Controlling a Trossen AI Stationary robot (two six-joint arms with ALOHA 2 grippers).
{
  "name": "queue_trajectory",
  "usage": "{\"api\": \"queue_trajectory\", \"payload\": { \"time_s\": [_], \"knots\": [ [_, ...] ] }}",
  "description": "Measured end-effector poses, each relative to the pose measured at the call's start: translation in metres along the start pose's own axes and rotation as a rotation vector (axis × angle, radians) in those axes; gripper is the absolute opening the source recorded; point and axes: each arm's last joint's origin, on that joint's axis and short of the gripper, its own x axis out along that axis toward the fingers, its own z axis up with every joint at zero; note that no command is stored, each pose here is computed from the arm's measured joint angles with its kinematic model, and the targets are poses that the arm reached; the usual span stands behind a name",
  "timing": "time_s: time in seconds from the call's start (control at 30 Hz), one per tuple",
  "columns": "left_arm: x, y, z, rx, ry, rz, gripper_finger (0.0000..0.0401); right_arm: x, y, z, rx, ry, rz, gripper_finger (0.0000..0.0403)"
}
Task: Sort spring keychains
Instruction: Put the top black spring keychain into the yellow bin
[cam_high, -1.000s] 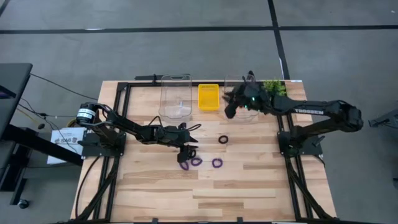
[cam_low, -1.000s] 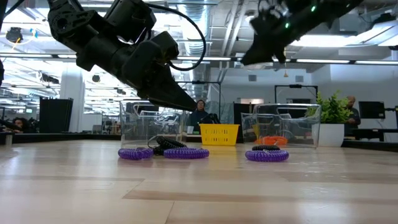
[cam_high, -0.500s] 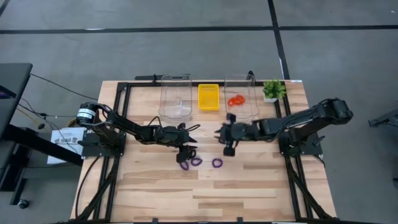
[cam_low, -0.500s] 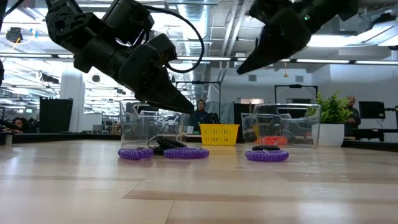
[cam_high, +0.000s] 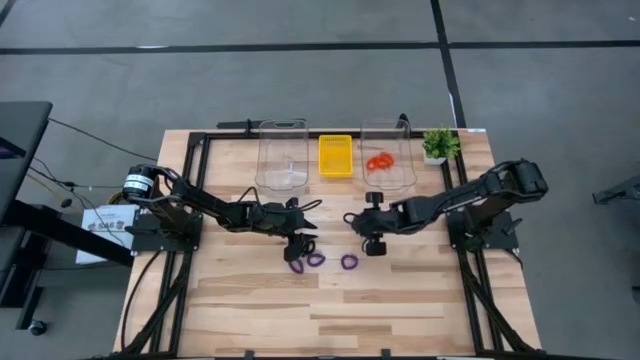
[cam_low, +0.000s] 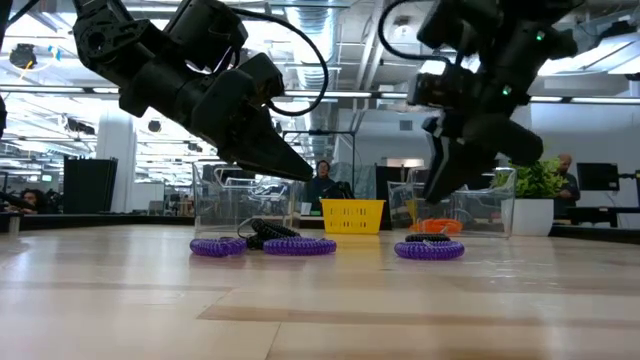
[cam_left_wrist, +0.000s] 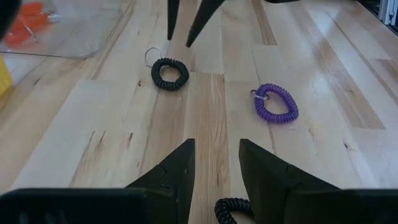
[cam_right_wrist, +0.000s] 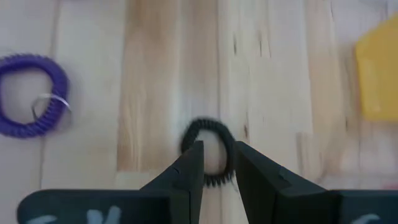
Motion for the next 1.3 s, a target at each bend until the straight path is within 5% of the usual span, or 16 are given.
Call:
{"api": "queue_trajectory", "payload": {
  "time_s": [0.27, 0.63, 0.83, 1.3],
  "knots": [
    [0.0, 0.0, 0.001, 0.0, -0.006, -0.001, 0.0122, 0.001, -0.005, -0.005, 0.075, 0.051, -0.008, 0.0078],
    [0.0, 0.0, 0.001, 0.0, -0.007, 0.0, 0.0122, 0.03, 0.002, -0.015, -0.193, 0.176, -0.024, 0.0078],
    [0.0, 0.0, 0.001, 0.0, -0.007, 0.0, 0.0122, 0.032, -0.001, -0.016, -0.213, 0.202, -0.137, 0.0078],
    [0.0, 0.0, 0.001, 0.0, -0.007, 0.0, 0.0122, 0.03, -0.003, -0.016, -0.212, 0.202, -0.166, 0.0078]
  ]
}}
